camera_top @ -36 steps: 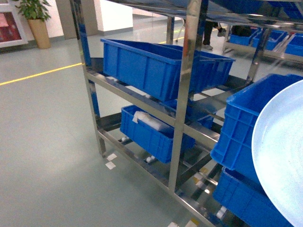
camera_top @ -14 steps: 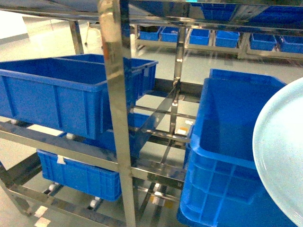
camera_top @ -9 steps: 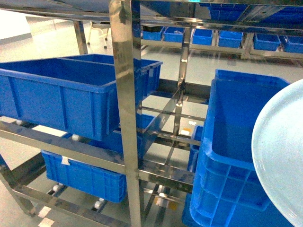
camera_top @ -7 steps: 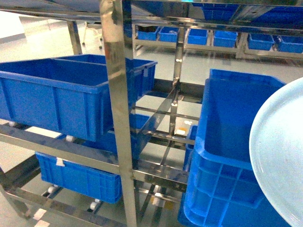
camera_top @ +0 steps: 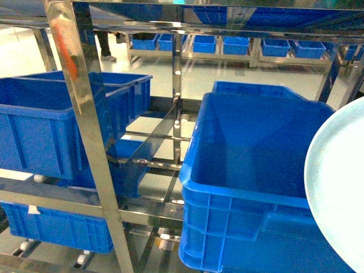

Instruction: Place blue tray on left shelf second layer neatly

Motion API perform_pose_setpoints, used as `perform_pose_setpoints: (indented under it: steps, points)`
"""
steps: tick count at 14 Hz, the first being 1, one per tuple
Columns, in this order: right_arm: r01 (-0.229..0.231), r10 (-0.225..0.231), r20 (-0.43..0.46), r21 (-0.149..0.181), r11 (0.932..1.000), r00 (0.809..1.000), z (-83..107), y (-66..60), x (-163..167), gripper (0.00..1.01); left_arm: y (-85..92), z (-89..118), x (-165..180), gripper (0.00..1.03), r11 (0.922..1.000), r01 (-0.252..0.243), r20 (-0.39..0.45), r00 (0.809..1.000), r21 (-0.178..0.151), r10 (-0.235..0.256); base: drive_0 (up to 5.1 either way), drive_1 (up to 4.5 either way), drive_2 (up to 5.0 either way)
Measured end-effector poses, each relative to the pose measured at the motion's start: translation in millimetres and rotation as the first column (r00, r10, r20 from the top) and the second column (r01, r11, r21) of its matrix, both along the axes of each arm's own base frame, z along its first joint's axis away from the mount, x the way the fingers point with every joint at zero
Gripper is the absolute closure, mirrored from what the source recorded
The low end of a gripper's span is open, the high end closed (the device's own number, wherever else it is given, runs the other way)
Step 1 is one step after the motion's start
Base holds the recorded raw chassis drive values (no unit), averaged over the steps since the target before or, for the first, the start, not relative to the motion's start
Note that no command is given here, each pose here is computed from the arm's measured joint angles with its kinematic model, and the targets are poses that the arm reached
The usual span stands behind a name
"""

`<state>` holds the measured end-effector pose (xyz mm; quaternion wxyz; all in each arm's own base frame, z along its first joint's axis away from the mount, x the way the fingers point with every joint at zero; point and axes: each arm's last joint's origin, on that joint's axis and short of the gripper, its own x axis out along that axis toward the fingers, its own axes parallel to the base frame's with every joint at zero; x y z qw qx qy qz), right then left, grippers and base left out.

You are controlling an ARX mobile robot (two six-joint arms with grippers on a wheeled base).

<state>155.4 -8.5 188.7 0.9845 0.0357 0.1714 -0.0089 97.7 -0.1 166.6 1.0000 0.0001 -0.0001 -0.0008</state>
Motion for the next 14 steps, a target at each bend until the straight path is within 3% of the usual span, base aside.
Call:
perform_pose_setpoints:
  steps: [2, 8, 9, 10, 11, 12, 14]
  points:
    - [0.0, 0.0, 0.0, 0.0, 1.0, 1.0, -0.1, 0.0, 0, 0.99, 0.0, 0, 0, 0.05, 1.0, 0.0, -0.002, 1.0, 0.0, 0.0, 0.2, 4.49, -4.1]
    - [-0.005, 0.005, 0.007, 0.002, 1.0, 1.0, 0.6, 0.1, 0, 0.99, 0.0, 0, 0, 0.05, 1.0, -0.001, -0.003, 1.0, 0.0, 0.001, 0.0, 0.0, 0.0]
    - [-0.062, 0.058, 0.08, 0.046, 0.997, 0.995, 1.0, -2.6, 2, 0.99, 0.0, 0, 0, 0.05, 1.0, -0.001, -0.003, 1.0, 0.0, 0.001, 0.0, 0.0, 0.0]
    - [-0.112, 0.099, 0.09, 0.153, 0.982, 0.991, 2.3, -6.0, 4, 0.99, 0.0, 0, 0, 0.05, 1.0, -0.001, -0.003, 1.0, 0.0, 0.001, 0.0, 0.0, 0.0]
    - [-0.118, 0.105, 0.065, 0.248, 0.9617, 0.992, 0.4, -6.1, 9, 0.99, 0.0, 0, 0, 0.05, 1.0, -0.001, -0.003, 1.0, 0.0, 0.001, 0.0, 0.0, 0.0]
    - [-0.107, 0.095, 0.058, 0.285, 0.9526, 0.994, -0.4, -5.7, 13, 0.99, 0.0, 0, 0, 0.05, 1.0, -0.001, -0.003, 1.0, 0.0, 0.001, 0.0, 0.0, 0.0]
    - [-0.043, 0.045, 0.002, 0.369, 0.9284, 0.999, -7.5, -5.4, 29, 0.99, 0.1, 0, 0, 0.05, 1.0, -0.001, -0.003, 1.0, 0.0, 0.001, 0.0, 0.0, 0.0]
